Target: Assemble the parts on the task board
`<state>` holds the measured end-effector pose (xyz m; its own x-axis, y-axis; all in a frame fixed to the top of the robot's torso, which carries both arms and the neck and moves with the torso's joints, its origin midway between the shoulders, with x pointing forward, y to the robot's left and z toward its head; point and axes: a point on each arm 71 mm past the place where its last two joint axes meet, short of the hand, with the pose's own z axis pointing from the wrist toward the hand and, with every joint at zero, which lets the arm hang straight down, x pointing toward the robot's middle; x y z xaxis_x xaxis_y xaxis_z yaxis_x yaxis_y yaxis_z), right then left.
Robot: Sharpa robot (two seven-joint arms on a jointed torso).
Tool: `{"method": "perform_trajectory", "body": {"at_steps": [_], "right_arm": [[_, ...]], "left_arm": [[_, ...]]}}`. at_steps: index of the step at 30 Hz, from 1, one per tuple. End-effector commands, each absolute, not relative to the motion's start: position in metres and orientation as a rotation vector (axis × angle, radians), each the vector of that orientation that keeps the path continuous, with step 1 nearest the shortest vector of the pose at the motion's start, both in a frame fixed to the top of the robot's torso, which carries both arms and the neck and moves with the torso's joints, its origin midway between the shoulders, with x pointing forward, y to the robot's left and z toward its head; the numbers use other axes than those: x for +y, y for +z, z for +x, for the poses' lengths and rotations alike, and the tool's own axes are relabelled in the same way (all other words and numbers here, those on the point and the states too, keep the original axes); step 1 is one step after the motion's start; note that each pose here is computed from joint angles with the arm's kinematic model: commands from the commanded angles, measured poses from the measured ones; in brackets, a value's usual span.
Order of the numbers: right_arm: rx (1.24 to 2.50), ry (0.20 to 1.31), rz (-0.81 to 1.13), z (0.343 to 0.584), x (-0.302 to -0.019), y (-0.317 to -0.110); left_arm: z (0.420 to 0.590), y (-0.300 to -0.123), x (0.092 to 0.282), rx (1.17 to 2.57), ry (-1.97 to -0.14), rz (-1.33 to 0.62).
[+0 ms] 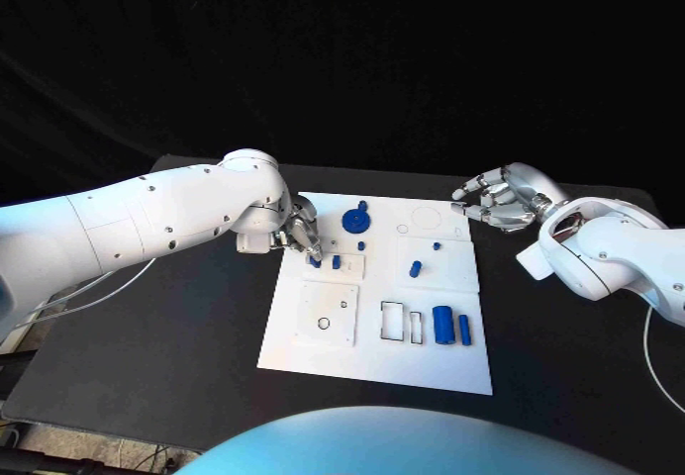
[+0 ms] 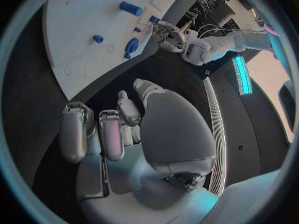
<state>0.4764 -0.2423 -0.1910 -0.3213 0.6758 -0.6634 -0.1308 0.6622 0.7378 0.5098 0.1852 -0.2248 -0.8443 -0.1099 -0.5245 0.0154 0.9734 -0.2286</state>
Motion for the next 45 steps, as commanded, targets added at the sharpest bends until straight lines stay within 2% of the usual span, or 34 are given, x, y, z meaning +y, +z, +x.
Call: {"method": "perform_trajectory", "body": {"at_steps": [1, 45], "right_arm": [[1.718, 0.871, 0.427, 0.4758, -0.2409, -0.1908], [1.71, 0.875, 0.43, 0.476, -0.2412, -0.1903]], "left_arm": [[0.5027, -0.2357, 0.181, 2.605, -0.291, -0.037], [0.5049, -0.2381, 0.1857, 2.602, -0.268, -0.07]]}}
